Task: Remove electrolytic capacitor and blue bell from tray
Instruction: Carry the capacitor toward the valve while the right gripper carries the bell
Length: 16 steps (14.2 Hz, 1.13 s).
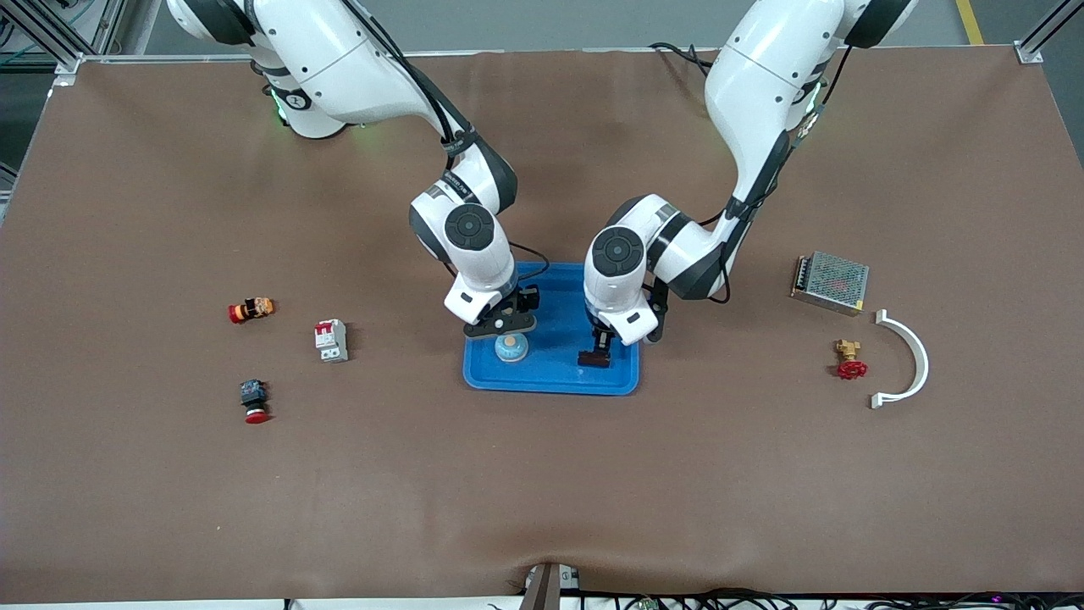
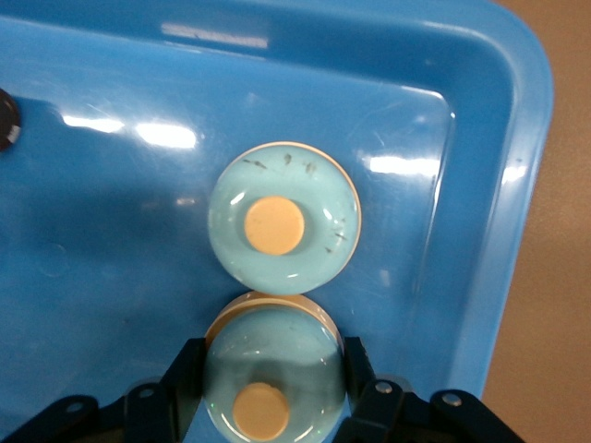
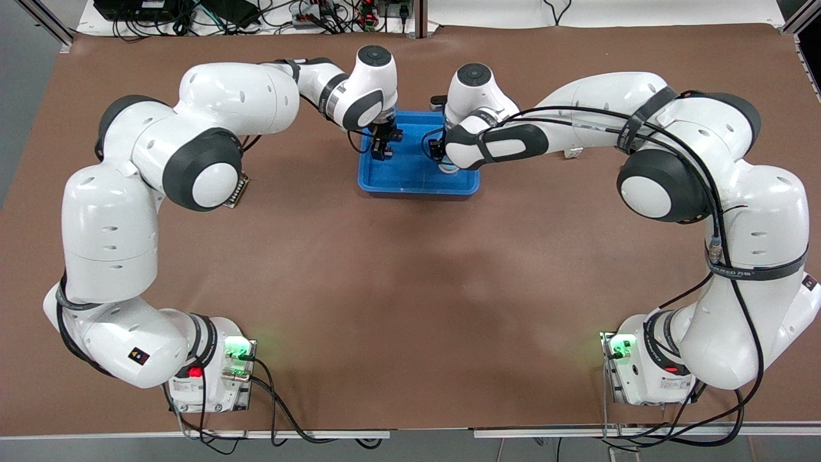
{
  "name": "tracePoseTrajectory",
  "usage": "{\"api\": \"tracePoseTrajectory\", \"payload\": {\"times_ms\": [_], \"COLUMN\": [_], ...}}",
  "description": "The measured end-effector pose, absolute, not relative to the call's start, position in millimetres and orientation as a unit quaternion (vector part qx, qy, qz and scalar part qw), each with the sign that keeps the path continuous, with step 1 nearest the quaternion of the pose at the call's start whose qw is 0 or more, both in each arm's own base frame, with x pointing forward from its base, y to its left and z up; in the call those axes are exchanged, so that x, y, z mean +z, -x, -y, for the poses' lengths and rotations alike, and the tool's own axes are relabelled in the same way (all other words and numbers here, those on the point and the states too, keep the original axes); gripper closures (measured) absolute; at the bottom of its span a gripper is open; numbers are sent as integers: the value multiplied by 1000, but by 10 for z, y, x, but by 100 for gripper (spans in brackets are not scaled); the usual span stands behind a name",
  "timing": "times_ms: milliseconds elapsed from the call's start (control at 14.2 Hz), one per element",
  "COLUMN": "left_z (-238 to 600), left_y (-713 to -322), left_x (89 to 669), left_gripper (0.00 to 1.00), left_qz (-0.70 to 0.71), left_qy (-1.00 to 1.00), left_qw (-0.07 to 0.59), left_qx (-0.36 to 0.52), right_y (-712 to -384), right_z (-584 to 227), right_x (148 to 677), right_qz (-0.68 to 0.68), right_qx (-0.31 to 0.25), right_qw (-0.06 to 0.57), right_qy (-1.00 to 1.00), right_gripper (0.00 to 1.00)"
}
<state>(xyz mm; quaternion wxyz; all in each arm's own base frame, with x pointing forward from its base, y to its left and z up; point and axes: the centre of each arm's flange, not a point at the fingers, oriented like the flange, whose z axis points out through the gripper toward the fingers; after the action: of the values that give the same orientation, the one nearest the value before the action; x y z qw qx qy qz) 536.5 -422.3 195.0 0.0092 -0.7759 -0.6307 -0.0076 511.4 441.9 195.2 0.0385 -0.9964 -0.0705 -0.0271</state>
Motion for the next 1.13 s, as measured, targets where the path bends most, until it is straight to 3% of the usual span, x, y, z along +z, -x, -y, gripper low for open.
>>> {"api": "tracePoseTrajectory", "payload": {"times_ms": [211,563,1126], "left_z": [4251,4259,4193], "left_y": [-5355,-5355,-5511], "left_x": [1961,1963,2137], "left_gripper": [69,68,68], "left_qz": [630,629,596], "left_qy": [777,777,803], "left_qw": [7,6,-3], "left_qx": [-8,-8,-13], "right_y": [-5123,-5172,-5890], "right_z": [-4432,-4270,-2641], "right_x": [2242,3085,3829], "right_qz": [72,75,151], "right_qx": [-17,-7,37], "right_qw": [29,15,50], "right_qy": [997,997,987], "right_gripper": [35,35,35]}}
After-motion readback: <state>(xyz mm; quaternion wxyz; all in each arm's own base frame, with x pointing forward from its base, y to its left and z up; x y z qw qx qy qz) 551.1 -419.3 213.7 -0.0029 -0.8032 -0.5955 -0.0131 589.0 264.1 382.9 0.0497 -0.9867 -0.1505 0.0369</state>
